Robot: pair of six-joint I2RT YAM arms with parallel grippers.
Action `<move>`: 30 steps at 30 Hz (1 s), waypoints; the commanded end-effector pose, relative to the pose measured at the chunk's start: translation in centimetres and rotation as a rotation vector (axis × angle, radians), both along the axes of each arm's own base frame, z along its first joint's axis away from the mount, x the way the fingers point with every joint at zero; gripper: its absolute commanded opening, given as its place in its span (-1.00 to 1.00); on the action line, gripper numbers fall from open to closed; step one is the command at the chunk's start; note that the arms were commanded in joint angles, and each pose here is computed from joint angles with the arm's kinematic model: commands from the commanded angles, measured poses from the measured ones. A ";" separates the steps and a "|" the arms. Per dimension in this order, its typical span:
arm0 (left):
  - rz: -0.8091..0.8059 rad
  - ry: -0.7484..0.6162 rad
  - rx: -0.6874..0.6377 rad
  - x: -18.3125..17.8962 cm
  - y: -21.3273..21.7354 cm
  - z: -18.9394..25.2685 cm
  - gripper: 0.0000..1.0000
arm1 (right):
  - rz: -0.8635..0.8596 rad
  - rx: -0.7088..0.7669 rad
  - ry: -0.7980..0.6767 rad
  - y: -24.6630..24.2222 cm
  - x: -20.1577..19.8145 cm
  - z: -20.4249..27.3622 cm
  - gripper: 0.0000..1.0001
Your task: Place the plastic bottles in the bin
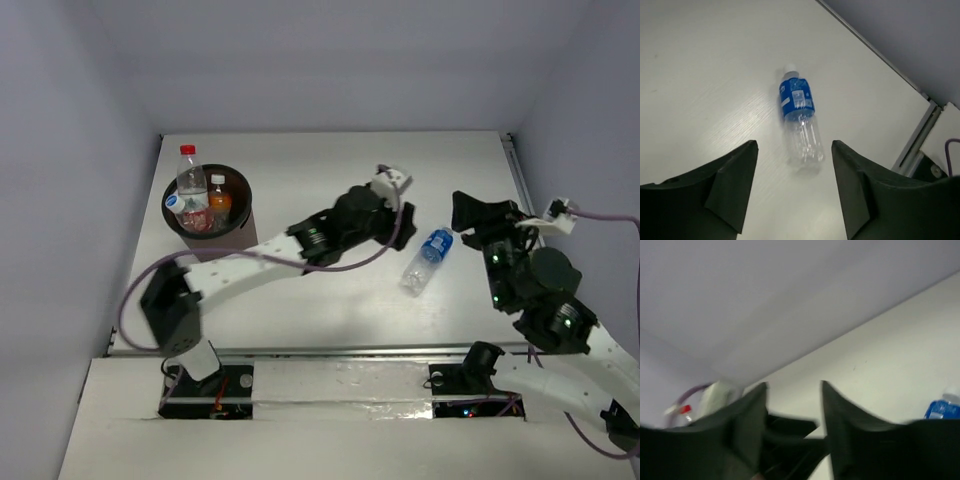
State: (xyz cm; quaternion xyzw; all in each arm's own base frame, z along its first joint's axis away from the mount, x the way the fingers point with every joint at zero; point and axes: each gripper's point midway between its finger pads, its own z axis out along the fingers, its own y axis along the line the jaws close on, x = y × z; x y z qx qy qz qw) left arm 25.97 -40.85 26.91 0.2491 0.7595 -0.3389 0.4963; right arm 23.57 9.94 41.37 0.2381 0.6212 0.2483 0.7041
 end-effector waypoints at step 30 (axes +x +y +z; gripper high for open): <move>-0.076 -0.002 0.373 7.8 -15.9 -15.9 -0.52 | 0.053 -0.040 -0.021 -4.2 -3.9 -2.0 0.87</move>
